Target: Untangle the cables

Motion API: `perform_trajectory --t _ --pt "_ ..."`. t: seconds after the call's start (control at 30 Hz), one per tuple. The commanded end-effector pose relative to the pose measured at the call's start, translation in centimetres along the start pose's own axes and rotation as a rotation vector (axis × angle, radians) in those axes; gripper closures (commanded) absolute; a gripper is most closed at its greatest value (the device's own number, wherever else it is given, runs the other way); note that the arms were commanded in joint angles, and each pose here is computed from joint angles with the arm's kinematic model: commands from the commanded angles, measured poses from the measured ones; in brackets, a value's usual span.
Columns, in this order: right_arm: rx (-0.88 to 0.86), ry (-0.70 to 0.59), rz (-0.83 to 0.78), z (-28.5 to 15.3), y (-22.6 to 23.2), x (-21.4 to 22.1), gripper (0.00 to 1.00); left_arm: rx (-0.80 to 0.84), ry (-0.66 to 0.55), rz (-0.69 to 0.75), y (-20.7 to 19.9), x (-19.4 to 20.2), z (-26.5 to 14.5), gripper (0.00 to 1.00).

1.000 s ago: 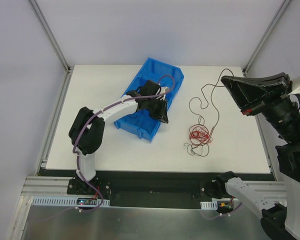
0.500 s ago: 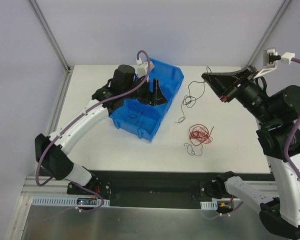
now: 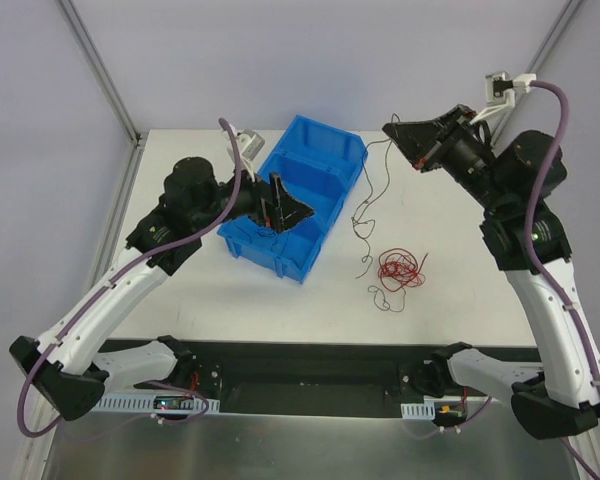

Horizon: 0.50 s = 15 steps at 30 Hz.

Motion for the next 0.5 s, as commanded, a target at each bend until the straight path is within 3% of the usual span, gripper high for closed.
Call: perform_trajectory --t 0.0,0.47 --pt "-0.008 -0.084 -0.018 2.6 -0.1 -1.7 1.00 -0.019 -0.058 0.072 -0.5 0.3 -2.7 0.01" --pt "-0.028 0.021 0.075 14.7 -4.8 2.3 1.00 -0.284 -0.155 0.211 -0.4 2.1 -10.9 0.01"
Point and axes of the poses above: each gripper's point midway between its finger pads, its own z axis out along the fingers, its own y axis along the line the jaws close on, x = y × z, the point moved 10 cm from there along -z, back along the fingers, and after that the axes turned 5 degrees about -z, right-handed, at the moved point
